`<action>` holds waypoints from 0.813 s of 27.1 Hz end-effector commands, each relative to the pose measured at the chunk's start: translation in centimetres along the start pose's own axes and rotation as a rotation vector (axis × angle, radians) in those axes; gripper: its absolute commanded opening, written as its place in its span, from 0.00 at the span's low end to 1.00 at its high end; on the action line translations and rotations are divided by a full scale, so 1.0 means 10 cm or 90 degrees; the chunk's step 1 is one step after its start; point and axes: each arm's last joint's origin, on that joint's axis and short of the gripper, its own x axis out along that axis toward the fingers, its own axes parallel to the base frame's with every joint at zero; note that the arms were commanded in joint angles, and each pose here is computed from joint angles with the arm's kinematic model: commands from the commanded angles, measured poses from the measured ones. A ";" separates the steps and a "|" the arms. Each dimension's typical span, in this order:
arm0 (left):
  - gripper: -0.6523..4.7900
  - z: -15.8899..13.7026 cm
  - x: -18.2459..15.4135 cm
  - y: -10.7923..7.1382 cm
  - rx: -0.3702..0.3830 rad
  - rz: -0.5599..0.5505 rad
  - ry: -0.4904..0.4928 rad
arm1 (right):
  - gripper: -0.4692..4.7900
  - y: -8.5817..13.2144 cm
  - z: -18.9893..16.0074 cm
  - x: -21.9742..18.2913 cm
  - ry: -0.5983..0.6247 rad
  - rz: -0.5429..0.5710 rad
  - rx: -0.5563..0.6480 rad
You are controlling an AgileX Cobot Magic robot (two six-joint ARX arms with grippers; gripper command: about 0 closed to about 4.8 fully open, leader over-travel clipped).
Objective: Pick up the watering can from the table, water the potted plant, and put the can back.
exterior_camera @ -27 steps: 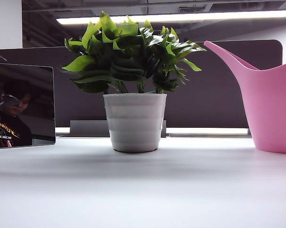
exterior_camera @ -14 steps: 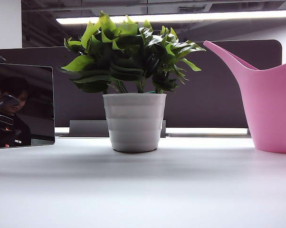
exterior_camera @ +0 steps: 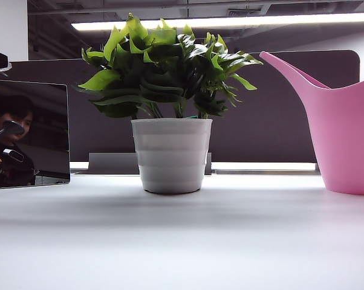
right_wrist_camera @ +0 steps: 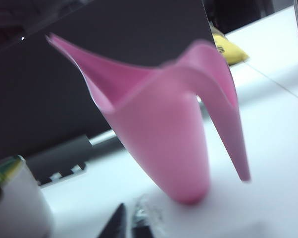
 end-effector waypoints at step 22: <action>0.11 0.01 0.00 0.00 0.000 -0.005 -0.008 | 1.00 0.19 -0.07 1.19 0.073 -0.377 -0.133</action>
